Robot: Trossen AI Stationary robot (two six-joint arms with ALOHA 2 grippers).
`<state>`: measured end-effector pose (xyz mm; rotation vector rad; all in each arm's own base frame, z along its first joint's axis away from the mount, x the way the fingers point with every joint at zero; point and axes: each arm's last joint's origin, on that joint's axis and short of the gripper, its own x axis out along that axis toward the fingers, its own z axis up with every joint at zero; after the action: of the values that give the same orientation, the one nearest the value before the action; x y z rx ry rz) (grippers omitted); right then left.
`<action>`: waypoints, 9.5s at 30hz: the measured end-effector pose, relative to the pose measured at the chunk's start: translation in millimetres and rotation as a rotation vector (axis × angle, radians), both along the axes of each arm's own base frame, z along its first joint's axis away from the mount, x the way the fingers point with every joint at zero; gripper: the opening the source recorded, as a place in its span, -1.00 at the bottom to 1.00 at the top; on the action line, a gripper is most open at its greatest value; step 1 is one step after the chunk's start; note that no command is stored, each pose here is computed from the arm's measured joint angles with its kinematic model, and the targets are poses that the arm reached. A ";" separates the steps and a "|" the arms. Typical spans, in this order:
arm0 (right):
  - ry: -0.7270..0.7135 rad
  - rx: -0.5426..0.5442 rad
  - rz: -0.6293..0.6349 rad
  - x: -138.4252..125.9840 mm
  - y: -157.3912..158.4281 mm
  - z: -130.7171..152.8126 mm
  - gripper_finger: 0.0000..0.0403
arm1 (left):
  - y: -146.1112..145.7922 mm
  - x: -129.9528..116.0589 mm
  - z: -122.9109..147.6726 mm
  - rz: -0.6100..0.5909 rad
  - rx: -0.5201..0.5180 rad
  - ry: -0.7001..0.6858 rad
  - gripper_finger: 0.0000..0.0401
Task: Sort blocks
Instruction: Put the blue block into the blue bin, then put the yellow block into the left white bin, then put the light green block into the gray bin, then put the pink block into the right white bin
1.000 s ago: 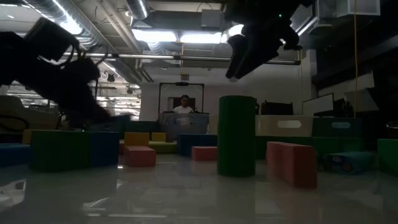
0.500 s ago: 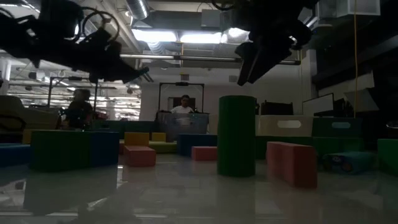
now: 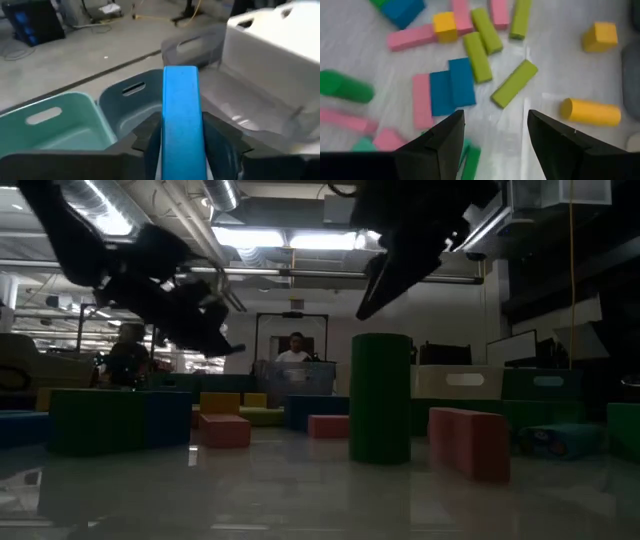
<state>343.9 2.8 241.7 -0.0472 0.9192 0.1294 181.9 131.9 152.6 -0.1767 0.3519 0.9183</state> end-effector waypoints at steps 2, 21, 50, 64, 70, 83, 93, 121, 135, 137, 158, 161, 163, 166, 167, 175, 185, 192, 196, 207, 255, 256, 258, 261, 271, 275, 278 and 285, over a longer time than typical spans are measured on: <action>0.005 0.020 -0.093 5.5 -1.2 -6.8 0.08 | 4.9 5.1 -5.7 0.004 -0.017 0.033 -0.33; -0.184 0.016 -0.886 43.9 -16.2 -60.1 0.08 | 26.2 30.1 -4.7 0.016 -0.027 0.053 -0.28; -0.214 0.087 -1.259 58.8 -29.5 -140.2 -0.16 | 18.8 27.1 -16.9 -0.042 -0.127 0.156 -0.28; -0.121 0.091 -1.026 78.6 -26.9 -114.4 -0.37 | -12.6 39.6 14.1 -0.253 0.002 0.111 -0.28; -0.083 0.030 -0.898 85.9 -25.8 -71.9 -0.36 | -24.7 32.2 38.6 -0.284 0.048 0.054 -0.28; 0.222 -0.437 -0.832 61.3 -45.1 0.0 -0.36 | -66.7 9.4 46.3 -0.476 -0.151 0.143 -0.28; 0.462 -0.486 -0.881 36.3 -92.8 -14.4 -0.19 | -102.2 11.1 27.1 -0.720 -0.263 0.203 -0.28; 0.520 -0.344 -0.729 37.4 -92.6 -19.0 -0.01 | -119.4 32.4 -20.2 -0.859 -0.190 0.499 -0.28; 0.466 -0.582 -0.596 46.1 -42.5 -16.0 -0.01 | -111.7 37.4 -38.3 -0.821 -0.232 0.554 -0.43; 0.454 -0.604 -0.591 46.0 -37.5 -14.2 -0.01 | -111.6 37.7 -36.8 -0.821 -0.225 0.544 -0.54; 0.439 -0.346 -0.536 31.5 -9.6 -43.5 -0.01 | -89.3 38.3 29.9 -0.737 -0.015 0.286 -0.57; 0.417 -0.356 -0.579 31.5 -23.4 -50.8 -0.01 | -76.2 31.4 38.3 -0.651 0.029 0.274 -0.57; 0.421 -0.368 -0.596 29.9 -35.1 -54.2 -0.01 | -66.9 26.9 42.7 -0.581 0.049 0.265 -0.57; 0.406 -0.361 -0.627 29.8 -53.3 -57.5 -0.01 | -52.6 20.9 44.4 -0.491 0.049 0.266 -0.57; 0.405 -0.359 -0.638 29.3 -59.2 -57.8 -0.01 | -47.7 19.0 44.3 -0.464 0.045 0.265 -0.57; 0.387 -0.378 -0.636 28.1 -78.8 -53.5 -0.01 | -10.5 5.1 33.3 -0.286 -0.014 0.305 -0.55; 0.269 -0.372 -0.529 25.2 -34.7 -19.7 -0.01 | 7.6 1.6 23.1 -0.233 -0.054 0.303 -0.55; 0.262 -0.313 -0.385 27.0 -5.2 -18.7 -0.01 | 9.7 20.7 29.7 -0.304 -0.036 0.055 -0.54; 0.235 -0.260 -0.279 30.5 9.9 -18.1 -0.01 | 10.4 34.0 22.9 -0.315 -0.026 -0.013 -0.54; 0.191 -0.031 0.005 35.5 45.2 -23.1 -0.01 | 12.9 60.6 3.9 -0.366 0.087 -0.119 -0.41; 0.142 0.113 -0.060 4.2 75.0 -103.1 -0.01 | -14.7 94.7 3.6 -0.518 0.116 -0.096 -0.11; 0.141 0.112 -0.061 5.4 75.2 -105.5 -0.01 | -14.7 94.7 3.6 -0.518 0.116 -0.096 -0.11; 0.145 0.110 -0.063 6.8 75.5 -109.6 -0.01 | -14.7 94.7 3.5 -0.518 0.116 -0.096 -0.11; 0.134 0.109 -0.062 9.6 76.1 -113.6 -0.01 | -14.7 94.6 3.5 -0.518 0.116 -0.095 -0.11; 0.116 0.086 -0.074 10.8 75.3 -113.5 -0.34 | -14.7 94.7 3.7 -0.518 0.117 -0.097 -0.11; 0.116 0.087 -0.073 10.9 75.2 -113.4 -0.54 | -14.7 94.7 3.7 -0.518 0.116 -0.097 -0.11; 0.120 0.086 -0.073 12.0 75.5 -111.9 -0.54 | -14.7 94.7 3.7 -0.518 0.116 -0.097 -0.11; 0.187 0.060 -0.053 17.7 76.8 -99.4 -0.44 | -14.7 94.7 3.7 -0.518 0.116 -0.097 -0.11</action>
<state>361.6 79.6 142.3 0.0458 1.1020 0.1140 276.6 117.2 156.3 -0.0185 0.2362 0.4150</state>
